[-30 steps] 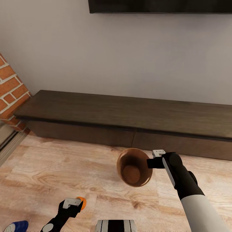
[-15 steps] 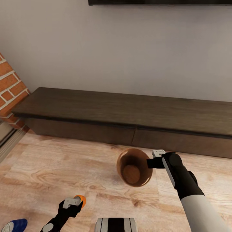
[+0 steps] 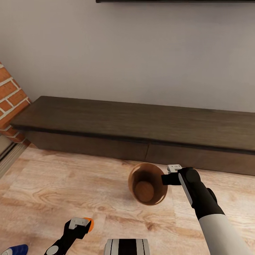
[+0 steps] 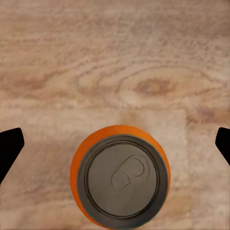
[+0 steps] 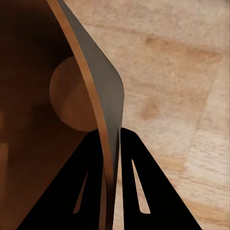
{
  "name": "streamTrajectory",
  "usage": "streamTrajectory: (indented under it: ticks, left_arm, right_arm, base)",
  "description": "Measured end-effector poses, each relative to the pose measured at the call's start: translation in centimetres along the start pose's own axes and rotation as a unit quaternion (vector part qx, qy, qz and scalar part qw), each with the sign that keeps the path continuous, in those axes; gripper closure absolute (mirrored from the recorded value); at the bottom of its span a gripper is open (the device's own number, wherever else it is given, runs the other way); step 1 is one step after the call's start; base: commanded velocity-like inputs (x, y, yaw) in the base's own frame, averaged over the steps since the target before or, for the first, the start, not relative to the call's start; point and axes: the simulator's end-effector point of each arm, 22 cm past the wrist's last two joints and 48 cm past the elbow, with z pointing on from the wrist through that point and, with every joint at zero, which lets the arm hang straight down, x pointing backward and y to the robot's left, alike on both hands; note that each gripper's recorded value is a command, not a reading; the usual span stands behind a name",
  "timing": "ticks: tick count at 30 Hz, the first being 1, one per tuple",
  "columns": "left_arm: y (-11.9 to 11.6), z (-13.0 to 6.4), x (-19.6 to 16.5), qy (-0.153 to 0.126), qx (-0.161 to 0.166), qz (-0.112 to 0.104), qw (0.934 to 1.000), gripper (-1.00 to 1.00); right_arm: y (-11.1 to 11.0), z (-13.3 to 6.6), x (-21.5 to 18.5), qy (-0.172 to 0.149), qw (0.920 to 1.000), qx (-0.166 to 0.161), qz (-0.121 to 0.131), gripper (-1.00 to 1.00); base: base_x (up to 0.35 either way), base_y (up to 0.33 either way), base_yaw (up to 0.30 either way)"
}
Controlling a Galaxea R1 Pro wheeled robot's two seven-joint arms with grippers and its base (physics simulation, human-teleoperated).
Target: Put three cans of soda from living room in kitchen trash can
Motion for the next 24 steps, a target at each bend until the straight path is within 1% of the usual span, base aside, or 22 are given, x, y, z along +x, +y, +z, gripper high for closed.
streamTrajectory:
  ticks: [5, 20, 24]
  left_arm:
    - [0.0, 0.0, 0.0, 0.0, 0.0, -0.001, 1.0, -1.0]
    - [0.0, 2.4, 3.1, 0.005, 0.0, -0.001, 1.0, -1.0]
    - [0.0, 2.5, 3.2, 0.006, 0.001, -0.001, 1.0, -1.0]
  right_arm:
    - [0.0, 0.1, 0.0, 0.001, 1.0, -0.001, 0.0, 1.0]
    - [-0.4, 3.5, 2.0, 0.004, 1.0, -0.001, 0.0, 1.0]
    - [-0.5, 3.6, 2.1, 0.006, 1.0, -0.001, 0.001, 1.0]
  base:
    - [0.014, 0.0, 0.0]
    - [0.001, 0.0, 0.0]
    - [0.0, 0.0, 0.0]
